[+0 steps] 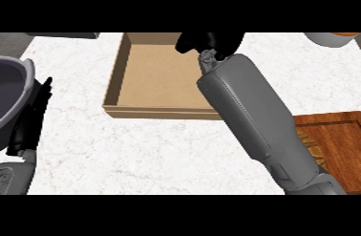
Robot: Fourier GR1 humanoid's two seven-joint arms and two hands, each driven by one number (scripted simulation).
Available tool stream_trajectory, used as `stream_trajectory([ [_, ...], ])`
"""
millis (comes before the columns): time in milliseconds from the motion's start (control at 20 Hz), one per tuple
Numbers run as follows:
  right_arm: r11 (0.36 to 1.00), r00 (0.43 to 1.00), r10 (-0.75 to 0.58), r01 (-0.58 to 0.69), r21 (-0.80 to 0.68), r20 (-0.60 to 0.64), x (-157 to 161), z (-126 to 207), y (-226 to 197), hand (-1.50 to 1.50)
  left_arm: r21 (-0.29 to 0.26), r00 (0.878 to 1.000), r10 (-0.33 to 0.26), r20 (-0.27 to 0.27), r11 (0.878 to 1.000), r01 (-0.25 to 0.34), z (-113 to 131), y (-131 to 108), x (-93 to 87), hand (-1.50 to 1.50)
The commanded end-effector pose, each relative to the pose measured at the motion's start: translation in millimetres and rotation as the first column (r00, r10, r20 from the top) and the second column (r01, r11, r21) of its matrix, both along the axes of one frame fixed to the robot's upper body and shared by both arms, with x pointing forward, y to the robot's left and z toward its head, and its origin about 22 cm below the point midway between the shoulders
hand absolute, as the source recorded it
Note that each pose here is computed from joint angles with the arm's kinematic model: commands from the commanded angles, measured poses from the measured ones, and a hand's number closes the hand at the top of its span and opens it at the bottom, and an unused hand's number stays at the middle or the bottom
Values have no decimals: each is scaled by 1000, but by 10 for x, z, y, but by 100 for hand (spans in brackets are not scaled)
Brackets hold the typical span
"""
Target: Pick the bell pepper from the cutting board and place it in the cardboard box
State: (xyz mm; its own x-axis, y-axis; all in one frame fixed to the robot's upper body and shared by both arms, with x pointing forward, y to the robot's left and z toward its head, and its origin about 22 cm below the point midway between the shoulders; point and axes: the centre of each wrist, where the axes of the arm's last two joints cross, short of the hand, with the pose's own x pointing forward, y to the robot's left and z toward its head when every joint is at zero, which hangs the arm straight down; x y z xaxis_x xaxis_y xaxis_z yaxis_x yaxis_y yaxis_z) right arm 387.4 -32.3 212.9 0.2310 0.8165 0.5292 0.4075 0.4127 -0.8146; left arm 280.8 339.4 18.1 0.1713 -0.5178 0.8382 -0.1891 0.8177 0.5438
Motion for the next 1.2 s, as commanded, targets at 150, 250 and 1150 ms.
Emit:
stream_trajectory([
  [150,988,992,-109,115,99,-59,422,-284,-86,150,6,1000,2,3,1000,-2,156,64,54,0],
  [250,990,986,-128,134,50,-111,503,-366,-94,150,-5,1000,-8,4,1000,8,24,-65,37,0],
  [1150,941,973,-180,127,315,143,659,-603,-251,-150,-15,999,-30,14,999,30,17,-123,76,0],
])
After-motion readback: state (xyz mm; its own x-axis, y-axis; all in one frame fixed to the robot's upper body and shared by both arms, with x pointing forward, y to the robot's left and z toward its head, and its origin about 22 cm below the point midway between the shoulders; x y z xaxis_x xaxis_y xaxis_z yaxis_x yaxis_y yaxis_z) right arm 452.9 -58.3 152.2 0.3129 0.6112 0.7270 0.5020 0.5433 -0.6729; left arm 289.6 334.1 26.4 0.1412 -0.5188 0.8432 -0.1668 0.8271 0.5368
